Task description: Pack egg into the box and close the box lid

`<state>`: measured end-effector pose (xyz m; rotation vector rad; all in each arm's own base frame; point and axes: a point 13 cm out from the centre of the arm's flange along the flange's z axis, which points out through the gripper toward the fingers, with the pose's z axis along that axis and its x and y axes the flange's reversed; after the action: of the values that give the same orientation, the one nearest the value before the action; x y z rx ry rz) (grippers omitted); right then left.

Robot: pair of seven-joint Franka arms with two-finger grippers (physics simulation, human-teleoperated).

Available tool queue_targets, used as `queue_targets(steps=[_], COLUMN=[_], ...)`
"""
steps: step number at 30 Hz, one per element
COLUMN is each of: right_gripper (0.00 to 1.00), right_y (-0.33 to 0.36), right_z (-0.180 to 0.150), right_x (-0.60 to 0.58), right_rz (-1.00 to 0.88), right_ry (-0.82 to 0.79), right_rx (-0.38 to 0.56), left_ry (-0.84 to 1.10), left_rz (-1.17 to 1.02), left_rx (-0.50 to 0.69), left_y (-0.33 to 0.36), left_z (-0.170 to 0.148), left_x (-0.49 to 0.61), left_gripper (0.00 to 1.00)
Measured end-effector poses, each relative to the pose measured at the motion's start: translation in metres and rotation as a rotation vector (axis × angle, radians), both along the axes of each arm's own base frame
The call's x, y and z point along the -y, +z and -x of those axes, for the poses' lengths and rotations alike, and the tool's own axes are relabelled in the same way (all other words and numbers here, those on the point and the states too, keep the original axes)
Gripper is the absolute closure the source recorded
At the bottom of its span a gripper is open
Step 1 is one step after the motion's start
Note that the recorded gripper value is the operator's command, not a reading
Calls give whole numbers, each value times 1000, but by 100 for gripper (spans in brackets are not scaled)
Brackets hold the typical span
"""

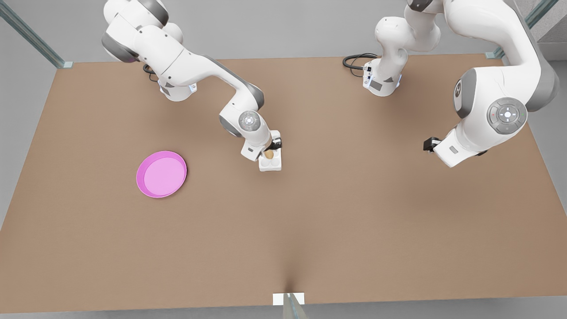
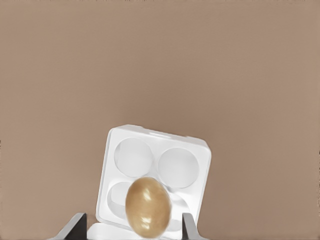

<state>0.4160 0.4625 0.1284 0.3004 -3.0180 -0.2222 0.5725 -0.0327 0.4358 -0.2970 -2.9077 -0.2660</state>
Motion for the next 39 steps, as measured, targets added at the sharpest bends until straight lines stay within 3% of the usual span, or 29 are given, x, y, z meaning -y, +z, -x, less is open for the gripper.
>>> queue_targets(steps=[2,3,5,7,8,9,12,15,16,18,24,29,34,39], right_gripper=[0,0,0,0,0,0,0,0,0,0,0,0,0,0], right_y=[19,49,167,258,291,320,325,330,326,322,313,313,312,313], right_z=[-18,-43,-122,-207,-250,-256,-216,-196,-191,-188,-176,-169,-167,-166], right_x=[-10,-22,-40,58,162,249,332,324,322,333,338,332,335,332], right_rz=[-23,-48,-121,-50,41,115,220,243,252,262,227,210,204,198], right_ry=[-28,-41,-83,-206,-317,-395,-411,-328,-302,-279,-213,-150,-112,-75], right_rx=[28,73,213,349,400,412,297,233,206,165,76,47,31,29], left_ry=[0,0,0,-62,-165,-298,-481,-520,-497,-391,-64,120,242,357], left_rz=[0,0,-1,-12,-34,-59,-26,-16,-17,-36,-1,56,72,81], left_rx=[0,0,-2,-48,-108,-182,-357,-433,-445,-438,-224,-116,-72,-29], left_y=[0,0,-1,-7,-20,-41,-71,-100,-118,-162,-254,-280,-301,-303], left_z=[0,0,0,15,38,80,225,326,345,345,285,266,267,248], left_x=[0,0,0,47,115,203,363,443,461,478,519,549,568,569], left_gripper=[0,0,0,3,58,79,79,79,79,79,79,79,79,79])
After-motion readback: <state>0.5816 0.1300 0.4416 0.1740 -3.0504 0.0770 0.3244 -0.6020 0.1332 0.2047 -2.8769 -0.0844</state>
